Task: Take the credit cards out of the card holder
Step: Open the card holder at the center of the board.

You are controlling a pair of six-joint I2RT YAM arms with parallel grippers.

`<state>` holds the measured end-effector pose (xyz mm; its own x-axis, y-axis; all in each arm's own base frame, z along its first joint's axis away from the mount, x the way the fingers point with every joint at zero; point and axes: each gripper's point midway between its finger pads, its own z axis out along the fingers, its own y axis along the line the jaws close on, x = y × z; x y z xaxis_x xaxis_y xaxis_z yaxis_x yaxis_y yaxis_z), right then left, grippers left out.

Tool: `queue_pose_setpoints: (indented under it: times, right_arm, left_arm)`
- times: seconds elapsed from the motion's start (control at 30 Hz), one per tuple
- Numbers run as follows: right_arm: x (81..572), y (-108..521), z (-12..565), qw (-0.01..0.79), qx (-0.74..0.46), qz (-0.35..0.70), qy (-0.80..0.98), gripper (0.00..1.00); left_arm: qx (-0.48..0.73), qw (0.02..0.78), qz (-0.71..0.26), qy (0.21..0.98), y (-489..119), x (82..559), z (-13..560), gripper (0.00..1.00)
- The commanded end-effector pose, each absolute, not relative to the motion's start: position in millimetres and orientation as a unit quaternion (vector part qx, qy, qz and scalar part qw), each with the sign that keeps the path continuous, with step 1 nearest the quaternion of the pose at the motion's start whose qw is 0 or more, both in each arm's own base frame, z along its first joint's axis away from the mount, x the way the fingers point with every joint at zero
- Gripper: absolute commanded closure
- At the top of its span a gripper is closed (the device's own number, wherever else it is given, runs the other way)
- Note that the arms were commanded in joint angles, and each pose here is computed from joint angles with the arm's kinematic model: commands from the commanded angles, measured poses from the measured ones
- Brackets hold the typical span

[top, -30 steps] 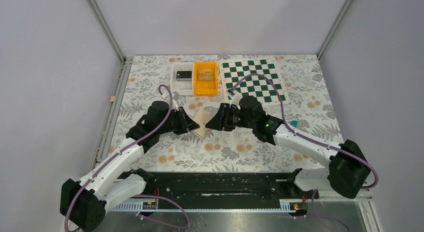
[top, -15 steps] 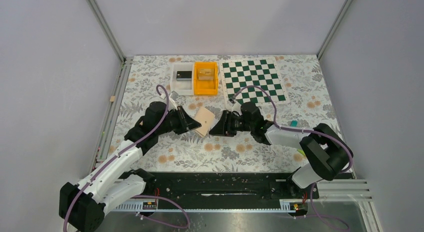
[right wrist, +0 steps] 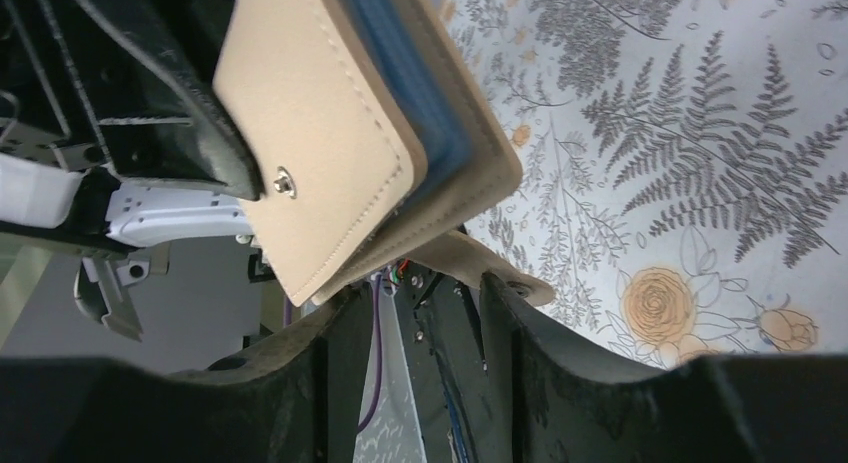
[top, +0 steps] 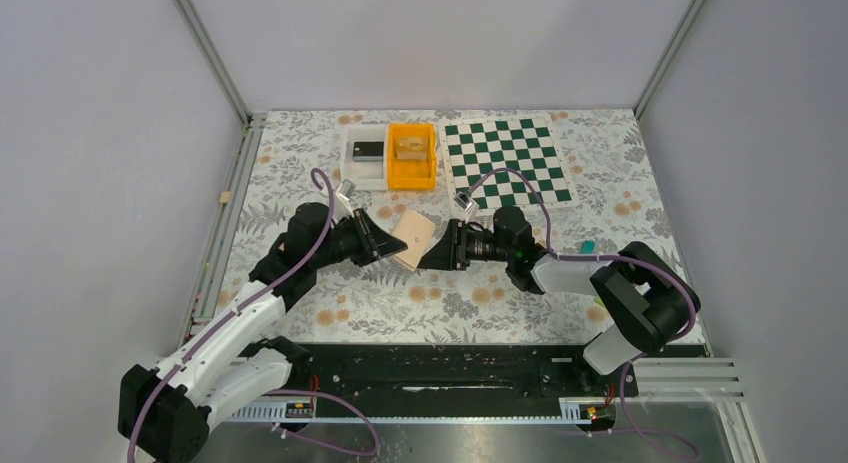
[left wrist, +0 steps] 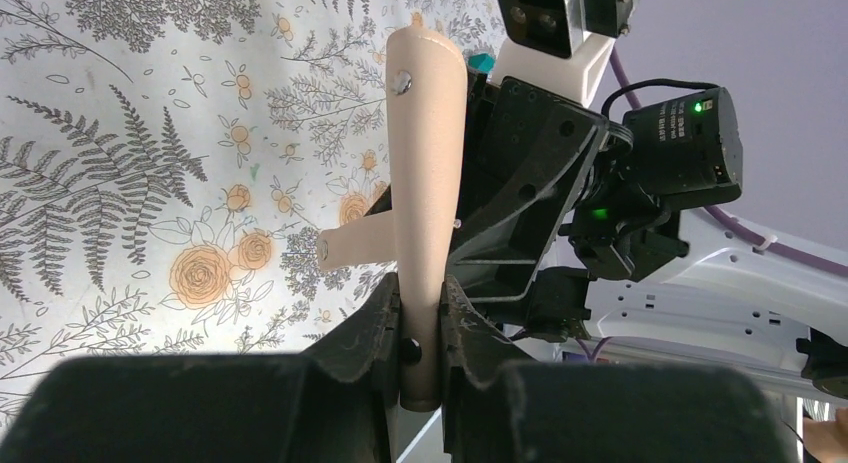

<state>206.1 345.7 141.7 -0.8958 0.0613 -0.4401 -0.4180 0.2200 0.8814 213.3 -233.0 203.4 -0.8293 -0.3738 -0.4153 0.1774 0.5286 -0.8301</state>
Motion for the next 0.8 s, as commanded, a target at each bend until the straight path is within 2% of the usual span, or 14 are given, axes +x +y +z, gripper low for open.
queue_pose_setpoints:
  times: [0.0, 0.23, 0.3, 0.53, 0.77]
  right_arm:
    - [196.5, 351.2, 190.1, 0.235, -0.174, 0.676, 0.677, 0.49]
    - [192.6, 352.0, 197.1, 0.236, -0.18, 0.693, 0.657, 0.48]
    - [191.5, 351.6, 195.7, 0.235, -0.183, 0.691, 0.658, 0.4]
    - [195.9, 337.5, 178.1, 0.285, -0.198, 0.629, 0.695, 0.38]
    - [191.5, 326.5, 171.6, 0.308, -0.232, 0.591, 0.708, 0.31]
  left_arm:
    - [-0.05, 0.296, -0.517, 0.801, -238.7, 210.0, 219.9, 1.0]
    - [-0.048, 0.291, -0.535, 0.792, -241.6, 206.2, 225.5, 1.0]
    - [-0.05, 0.291, -0.536, 0.791, -241.2, 205.2, 226.8, 1.0]
    - [-0.047, 0.296, -0.533, 0.791, -237.6, 201.4, 234.2, 1.0]
    - [-0.037, 0.29, -0.542, 0.788, -239.2, 196.7, 239.5, 1.0]
